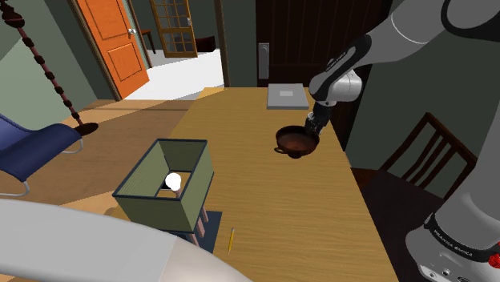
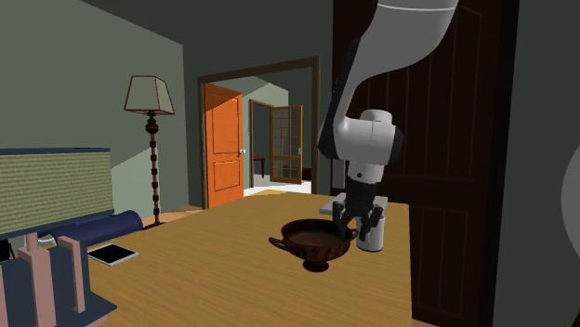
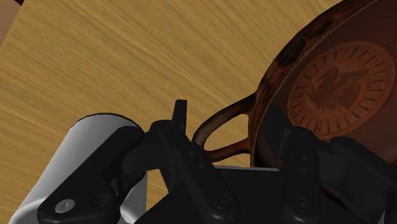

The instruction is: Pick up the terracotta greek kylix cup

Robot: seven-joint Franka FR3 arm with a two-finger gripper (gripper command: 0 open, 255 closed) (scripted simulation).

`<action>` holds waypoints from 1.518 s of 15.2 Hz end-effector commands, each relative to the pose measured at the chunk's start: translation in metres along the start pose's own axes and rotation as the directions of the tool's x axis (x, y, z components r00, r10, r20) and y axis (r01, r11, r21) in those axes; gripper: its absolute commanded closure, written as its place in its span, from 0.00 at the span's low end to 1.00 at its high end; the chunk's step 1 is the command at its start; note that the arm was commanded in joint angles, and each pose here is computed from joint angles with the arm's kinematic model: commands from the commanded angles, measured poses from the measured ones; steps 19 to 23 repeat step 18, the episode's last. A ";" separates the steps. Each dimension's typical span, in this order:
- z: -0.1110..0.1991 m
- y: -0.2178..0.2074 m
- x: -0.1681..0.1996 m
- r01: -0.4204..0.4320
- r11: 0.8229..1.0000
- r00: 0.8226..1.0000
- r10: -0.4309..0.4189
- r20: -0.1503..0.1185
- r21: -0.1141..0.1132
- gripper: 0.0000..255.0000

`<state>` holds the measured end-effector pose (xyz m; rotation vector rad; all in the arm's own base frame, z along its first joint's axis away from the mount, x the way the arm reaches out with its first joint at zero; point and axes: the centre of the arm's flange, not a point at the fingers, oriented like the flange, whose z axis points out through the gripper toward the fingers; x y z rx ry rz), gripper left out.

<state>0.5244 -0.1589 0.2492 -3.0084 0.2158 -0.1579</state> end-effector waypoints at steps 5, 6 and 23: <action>-0.020 -0.003 0.002 0.001 1.000 1.000 -0.001 0.002 0.000 1.00; -0.025 -0.003 0.002 0.001 1.000 1.000 -0.001 0.002 0.000 1.00; -0.078 -0.010 0.007 0.001 1.000 1.000 -0.001 0.002 0.000 1.00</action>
